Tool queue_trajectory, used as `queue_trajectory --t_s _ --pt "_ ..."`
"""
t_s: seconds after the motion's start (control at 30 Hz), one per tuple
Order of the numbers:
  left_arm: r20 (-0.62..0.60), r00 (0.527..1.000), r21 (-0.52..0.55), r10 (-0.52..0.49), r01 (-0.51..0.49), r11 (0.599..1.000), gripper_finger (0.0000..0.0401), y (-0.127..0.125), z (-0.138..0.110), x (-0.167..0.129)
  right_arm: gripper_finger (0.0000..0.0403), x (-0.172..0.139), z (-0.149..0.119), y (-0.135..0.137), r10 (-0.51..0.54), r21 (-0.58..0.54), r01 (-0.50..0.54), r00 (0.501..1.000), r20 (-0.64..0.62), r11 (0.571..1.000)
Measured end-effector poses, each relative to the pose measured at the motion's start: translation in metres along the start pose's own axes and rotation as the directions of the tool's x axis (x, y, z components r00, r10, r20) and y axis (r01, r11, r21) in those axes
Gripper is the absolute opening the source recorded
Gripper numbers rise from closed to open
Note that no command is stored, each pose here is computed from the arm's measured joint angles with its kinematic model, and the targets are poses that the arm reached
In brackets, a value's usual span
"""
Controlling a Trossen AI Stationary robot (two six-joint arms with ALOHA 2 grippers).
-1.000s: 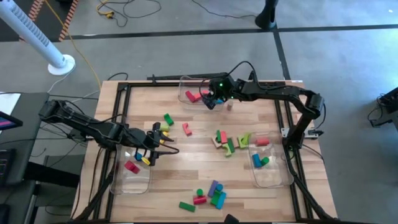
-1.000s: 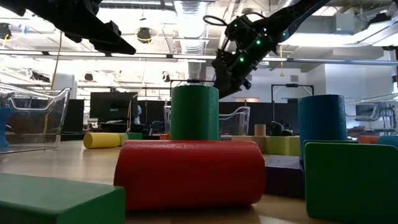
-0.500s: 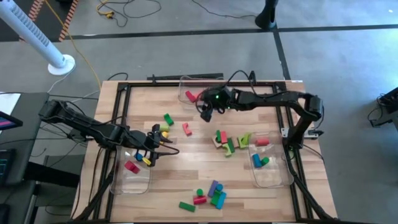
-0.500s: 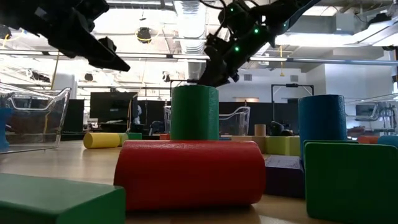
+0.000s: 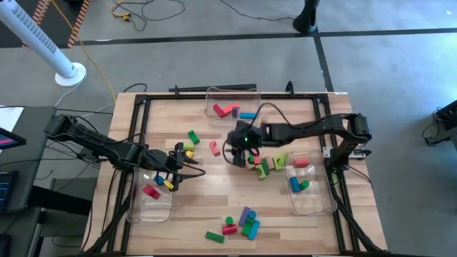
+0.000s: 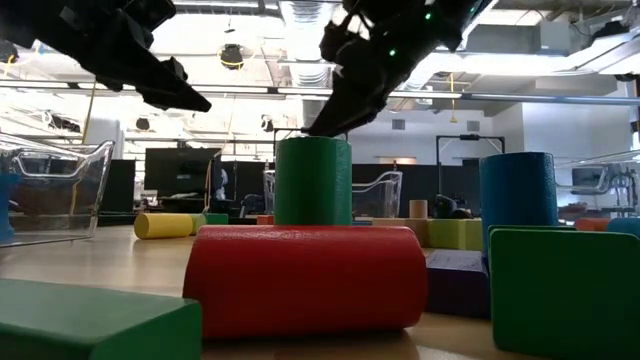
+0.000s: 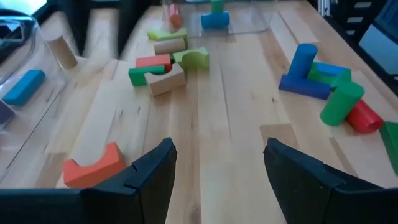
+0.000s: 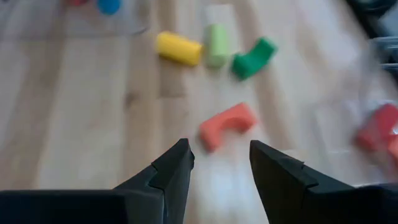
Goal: Sort blocks by size
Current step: Put the light green cylindrical block into the right transparent bin
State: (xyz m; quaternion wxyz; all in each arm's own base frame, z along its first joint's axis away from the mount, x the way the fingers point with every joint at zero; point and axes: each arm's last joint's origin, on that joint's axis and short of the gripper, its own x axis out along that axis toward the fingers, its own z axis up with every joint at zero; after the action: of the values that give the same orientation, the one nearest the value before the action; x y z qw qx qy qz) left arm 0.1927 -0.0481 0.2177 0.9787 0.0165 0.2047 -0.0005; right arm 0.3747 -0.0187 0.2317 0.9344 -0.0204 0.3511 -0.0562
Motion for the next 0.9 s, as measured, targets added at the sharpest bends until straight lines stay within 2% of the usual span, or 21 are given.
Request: queue_trajectory --t_s 0.17,0.5,0.7,0.9 --pt "0.029 1.0 0.002 0.006 -0.006 1.0 0.0234 0.0 0.003 0.0 0.0191 -0.006 -0.005 0.046 0.085 -0.065 -0.087 0.995 -0.044 0.994" --pt "0.071 0.996 -0.022 0.044 -0.043 0.999 0.0234 0.007 0.008 0.001 0.0191 -0.038 -0.024 0.149 0.125 -0.198 -0.13 0.991 -0.038 0.971" --pt "0.073 0.995 -0.027 0.067 -0.066 0.997 0.0234 0.012 0.008 0.002 0.0191 -0.062 -0.039 0.195 0.079 -0.301 -0.069 0.997 0.02 0.951" --pt "0.057 0.996 0.008 0.073 -0.074 0.997 0.0234 0.012 0.005 0.01 0.0191 -0.079 -0.049 0.216 -0.034 -0.348 0.067 0.994 0.102 0.935"
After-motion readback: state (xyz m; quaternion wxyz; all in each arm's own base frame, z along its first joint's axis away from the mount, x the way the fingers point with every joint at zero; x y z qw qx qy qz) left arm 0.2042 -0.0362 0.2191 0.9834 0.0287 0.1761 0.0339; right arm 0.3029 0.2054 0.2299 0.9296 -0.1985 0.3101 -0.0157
